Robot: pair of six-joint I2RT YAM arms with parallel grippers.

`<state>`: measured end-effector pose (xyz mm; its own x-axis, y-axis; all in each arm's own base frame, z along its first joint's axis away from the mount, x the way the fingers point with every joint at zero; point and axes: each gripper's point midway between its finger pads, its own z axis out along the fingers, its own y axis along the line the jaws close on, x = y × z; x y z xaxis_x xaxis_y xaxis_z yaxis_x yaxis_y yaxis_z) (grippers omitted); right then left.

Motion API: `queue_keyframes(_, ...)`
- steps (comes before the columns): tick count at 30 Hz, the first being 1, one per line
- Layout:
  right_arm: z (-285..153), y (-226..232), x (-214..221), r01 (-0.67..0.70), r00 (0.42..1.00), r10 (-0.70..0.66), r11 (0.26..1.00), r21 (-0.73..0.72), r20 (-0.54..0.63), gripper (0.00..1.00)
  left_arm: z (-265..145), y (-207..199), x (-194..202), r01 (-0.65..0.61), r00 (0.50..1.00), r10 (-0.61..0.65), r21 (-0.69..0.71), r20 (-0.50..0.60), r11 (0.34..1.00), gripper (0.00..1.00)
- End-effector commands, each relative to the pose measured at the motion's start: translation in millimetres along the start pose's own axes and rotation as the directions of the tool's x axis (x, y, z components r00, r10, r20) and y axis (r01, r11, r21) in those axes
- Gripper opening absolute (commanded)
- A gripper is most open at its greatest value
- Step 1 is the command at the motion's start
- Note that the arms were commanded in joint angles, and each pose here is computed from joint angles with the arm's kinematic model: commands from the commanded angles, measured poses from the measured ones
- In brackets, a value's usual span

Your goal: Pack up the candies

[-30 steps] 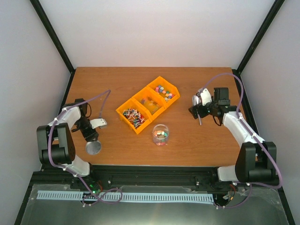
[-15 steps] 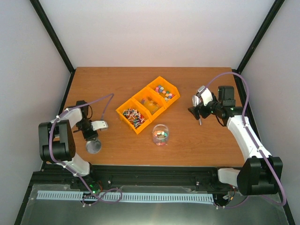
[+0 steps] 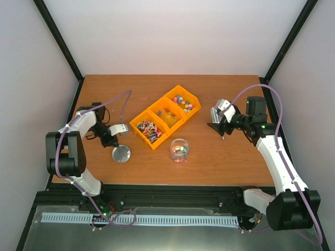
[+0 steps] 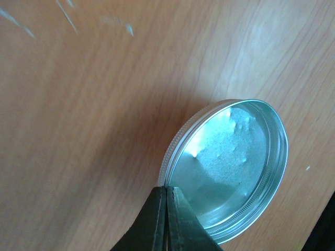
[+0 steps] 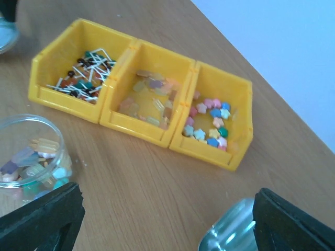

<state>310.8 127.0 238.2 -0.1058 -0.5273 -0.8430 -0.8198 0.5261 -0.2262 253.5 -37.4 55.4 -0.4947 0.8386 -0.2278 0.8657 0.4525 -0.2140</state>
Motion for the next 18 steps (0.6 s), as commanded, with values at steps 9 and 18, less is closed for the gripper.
queue_keyframes(9,3.6,99.2,-55.2,0.57,0.812,-0.53,0.811,-0.133,0.244,0.85,-83.2,-75.9,-121.1,-0.055,0.951,-0.015,0.218,0.308,0.974,0.01)
queue_keyframes(18,18.5,155.6,-73.4,0.869,0.479,-0.787,0.488,-0.083,0.388,0.82,-91.1,-136.5,-185.6,-0.113,0.942,-0.047,0.446,0.333,0.888,0.01)
